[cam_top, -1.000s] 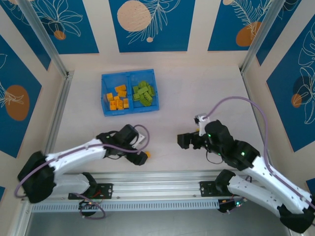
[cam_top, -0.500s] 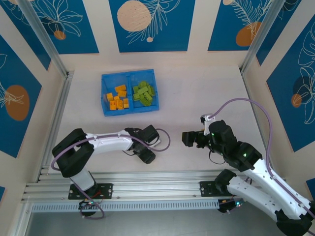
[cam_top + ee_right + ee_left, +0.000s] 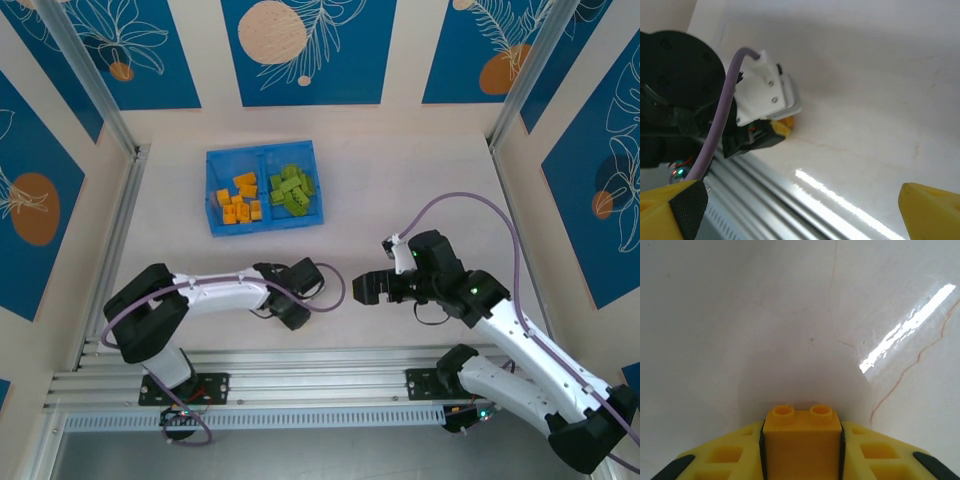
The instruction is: Sort the legos into containers by color
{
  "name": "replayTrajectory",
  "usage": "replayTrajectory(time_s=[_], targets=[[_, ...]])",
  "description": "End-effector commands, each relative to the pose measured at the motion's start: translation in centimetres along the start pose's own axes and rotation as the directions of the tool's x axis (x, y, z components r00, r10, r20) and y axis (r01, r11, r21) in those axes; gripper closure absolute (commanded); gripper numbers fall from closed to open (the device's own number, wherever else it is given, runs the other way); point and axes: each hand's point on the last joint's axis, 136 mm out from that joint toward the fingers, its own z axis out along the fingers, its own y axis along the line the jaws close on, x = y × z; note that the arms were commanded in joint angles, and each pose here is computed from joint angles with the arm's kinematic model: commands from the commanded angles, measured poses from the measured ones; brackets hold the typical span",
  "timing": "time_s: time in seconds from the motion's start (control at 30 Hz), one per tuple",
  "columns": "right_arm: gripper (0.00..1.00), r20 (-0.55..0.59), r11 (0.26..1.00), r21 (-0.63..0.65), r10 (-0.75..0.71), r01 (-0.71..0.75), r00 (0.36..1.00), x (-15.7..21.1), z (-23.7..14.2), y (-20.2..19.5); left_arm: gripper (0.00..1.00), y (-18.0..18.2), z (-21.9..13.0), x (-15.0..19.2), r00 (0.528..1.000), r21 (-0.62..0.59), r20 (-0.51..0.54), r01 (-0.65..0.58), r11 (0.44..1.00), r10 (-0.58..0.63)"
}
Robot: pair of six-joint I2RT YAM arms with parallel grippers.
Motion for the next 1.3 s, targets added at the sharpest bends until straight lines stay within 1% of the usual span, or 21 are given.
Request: replayTrajectory(time_s=[0.0, 0.03, 0.17, 0.27, 0.37, 0.43, 0.5, 0.57, 0.67, 0.73, 0.77, 0.83, 0.93, 1.03, 1.1, 1.17, 1.27], targets=[[0.0, -0.022, 0.992, -0.128, -0.001, -0.002, 1.0, -0.3, -0.5, 2.3, 0.75, 0.6, -0.8, 0.4, 0.999, -0.038, 0.04, 0.035, 0.999, -0.033], [0.0, -0.015, 0.992, -0.128, 0.007, -0.009, 1.0, -0.5, -0.6, 2.2, 0.76, 1.0, -1.4, 0.0, 0.996, -0.055, 0.073, 0.055, 0.997, -0.051], [0.0, 0.022, 0.992, -0.122, 0.03, -0.027, 0.999, -1.4, -0.9, 2.0, 0.77, 3.4, -4.7, -2.4, 0.97, -0.13, 0.216, 0.145, 0.981, -0.115], [0.0, 0.04, 0.993, -0.111, 0.042, -0.038, 0.998, -2.1, -1.1, 1.7, 0.75, 6.1, -8.1, -4.4, 0.929, -0.145, 0.325, 0.236, 0.961, -0.179], [0.0, 0.055, 0.994, -0.105, 0.051, -0.045, 0.997, -2.6, -1.2, 1.5, 0.75, 10.2, -11.9, -6.2, 0.867, -0.149, 0.433, 0.338, 0.929, -0.246], [0.0, 0.064, 0.993, -0.103, 0.06, -0.053, 0.996, -2.8, -1.2, 1.3, 0.75, 14.1, -14.4, -7.3, 0.808, -0.147, 0.508, 0.422, 0.895, -0.298], [0.0, 0.068, 0.992, -0.106, 0.069, -0.062, 0.995, -3.0, -1.0, 1.2, 0.76, 18.0, -16.1, -8.4, 0.76, -0.163, 0.56, 0.49, 0.856, -0.329], [0.01, 0.07, 0.992, -0.11, 0.074, -0.066, 0.995, -3.2, -0.8, 1.2, 0.76, 21.6, -17.2, -9.4, 0.732, -0.187, 0.585, 0.54, 0.82, -0.349], [0.0, 0.065, 0.99, -0.117, 0.084, -0.076, 0.994, -3.3, -0.5, 1.1, 0.77, 26.6, -17.5, -11.6, 0.694, -0.194, 0.611, 0.599, 0.777, -0.382], [0.0, 0.063, 0.99, -0.117, 0.088, -0.08, 0.994, -3.3, -0.5, 1.1, 0.76, 30.0, -17.2, -12.9, 0.658, -0.184, 0.632, 0.641, 0.745, -0.41], [0.0, 0.064, 0.99, -0.118, 0.088, -0.08, 0.994, -3.4, -0.5, 1.1, 0.77, 31.4, -16.5, -13.3, 0.65, -0.182, 0.628, 0.658, 0.731, -0.429], [0.0, 0.062, 0.989, -0.12, 0.09, -0.082, 0.994, -3.3, -0.5, 1.1, 0.77, 34.3, -14.6, -14.2, 0.64, -0.187, 0.609, 0.691, 0.699, -0.469], [0.0, 0.056, 0.988, -0.125, 0.093, -0.085, 0.994, -3.2, -0.6, 1.1, 0.77, 37.5, -12.8, -15.4, 0.638, -0.223, 0.599, 0.714, 0.664, -0.484], [0.0, 0.063, 0.988, -0.125, 0.096, -0.088, 0.993, -3.1, -0.9, 1.2, 0.77, 40.4, -11.4, -15.8, 0.627, -0.259, 0.594, 0.742, 0.619, -0.504], [0.0, 0.064, 0.988, -0.125, 0.101, -0.092, 0.993, -3.0, -1.2, 1.2, 0.77, 41.7, -10.6, -15.9, 0.624, -0.264, 0.586, 0.75, 0.607, -0.517], [0.0, 0.072, 0.987, -0.126, 0.108, -0.098, 0.992, -2.8, -1.4, 1.2, 0.73, 42.2, -10.2, -16.0, 0.616, -0.257, 0.584, 0.758, 0.599, -0.529], [0.0, 0.074, 0.987, -0.123, 0.117, -0.107, 0.99, -2.6, -1.5, 1.0, 0.56, 42.2, -10.6, -16.1, 0.6, -0.243, 0.597, 0.768, 0.593, -0.532]])
